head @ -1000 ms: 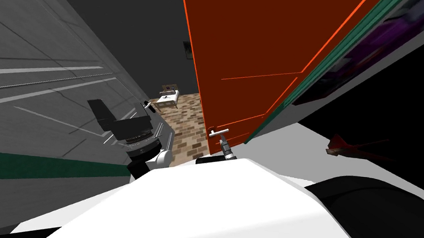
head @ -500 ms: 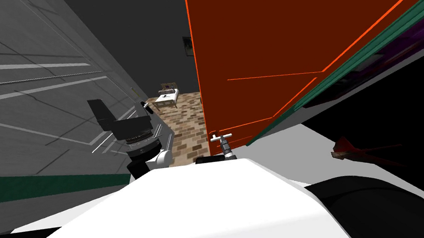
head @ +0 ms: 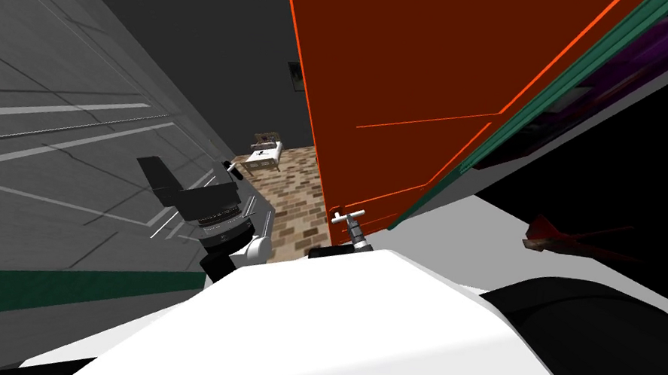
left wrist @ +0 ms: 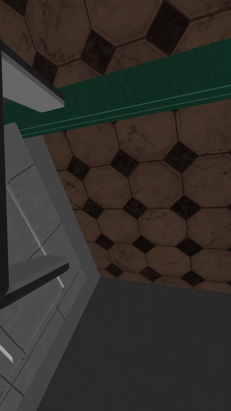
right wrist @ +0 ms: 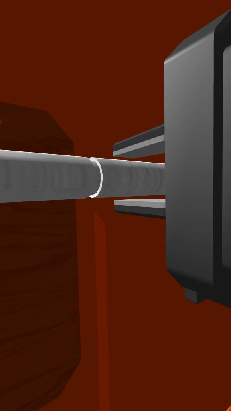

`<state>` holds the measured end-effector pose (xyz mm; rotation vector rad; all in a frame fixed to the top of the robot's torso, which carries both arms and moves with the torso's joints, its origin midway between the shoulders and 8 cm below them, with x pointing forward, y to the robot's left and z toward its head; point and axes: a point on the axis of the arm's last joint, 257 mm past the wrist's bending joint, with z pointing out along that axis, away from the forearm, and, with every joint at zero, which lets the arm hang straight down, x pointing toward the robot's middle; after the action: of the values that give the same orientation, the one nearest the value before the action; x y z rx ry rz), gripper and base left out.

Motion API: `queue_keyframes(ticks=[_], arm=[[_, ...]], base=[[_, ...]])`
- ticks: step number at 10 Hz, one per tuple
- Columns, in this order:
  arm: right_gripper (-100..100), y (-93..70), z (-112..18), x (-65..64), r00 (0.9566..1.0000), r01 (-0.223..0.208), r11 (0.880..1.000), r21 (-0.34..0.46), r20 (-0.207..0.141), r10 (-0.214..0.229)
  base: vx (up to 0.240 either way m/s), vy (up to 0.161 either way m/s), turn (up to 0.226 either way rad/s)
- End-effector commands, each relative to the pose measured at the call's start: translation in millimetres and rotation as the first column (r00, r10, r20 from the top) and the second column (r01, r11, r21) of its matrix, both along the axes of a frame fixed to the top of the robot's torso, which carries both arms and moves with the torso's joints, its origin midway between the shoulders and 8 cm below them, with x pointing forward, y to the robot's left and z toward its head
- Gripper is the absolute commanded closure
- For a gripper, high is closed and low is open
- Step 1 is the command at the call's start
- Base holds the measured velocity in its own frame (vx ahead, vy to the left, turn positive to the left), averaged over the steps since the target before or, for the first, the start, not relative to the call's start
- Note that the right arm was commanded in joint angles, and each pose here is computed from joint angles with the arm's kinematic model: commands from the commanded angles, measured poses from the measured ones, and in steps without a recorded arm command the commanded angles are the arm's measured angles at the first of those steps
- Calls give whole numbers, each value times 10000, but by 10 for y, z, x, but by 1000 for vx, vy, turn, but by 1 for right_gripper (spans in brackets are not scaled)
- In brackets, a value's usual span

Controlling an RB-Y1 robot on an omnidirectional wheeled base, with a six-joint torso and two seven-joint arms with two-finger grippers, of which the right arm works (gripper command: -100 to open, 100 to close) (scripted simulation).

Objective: Push the door open

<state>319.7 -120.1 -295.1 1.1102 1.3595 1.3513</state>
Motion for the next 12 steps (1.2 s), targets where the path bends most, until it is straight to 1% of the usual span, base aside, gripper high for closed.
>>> queue_keyframes(ticks=[1,4,6,8,9,10,11,12], arm=[[100,-46,-3,22,10000,95,10000,-24,0,-95],[100,-120,-6,55,9997,249,9997,-60,2,-249],[100,-220,-10,100,9989,462,9989,-102,5,-462],[100,-345,-12,153,9973,730,9972,-145,12,-730],[100,-379,-12,166,9968,804,9966,-155,14,-804],[100,-448,-12,194,9954,954,9953,-172,19,-954],[100,-483,-12,208,9946,1034,9945,-180,21,-1033],[100,-556,-11,235,9929,1194,9927,-192,26,-1193]], base=[[87,10,-40],[159,67,-48],[162,77,-64],[187,109,-90],[162,100,-82],[181,99,-90],[161,97,-85],[135,77,-115]])
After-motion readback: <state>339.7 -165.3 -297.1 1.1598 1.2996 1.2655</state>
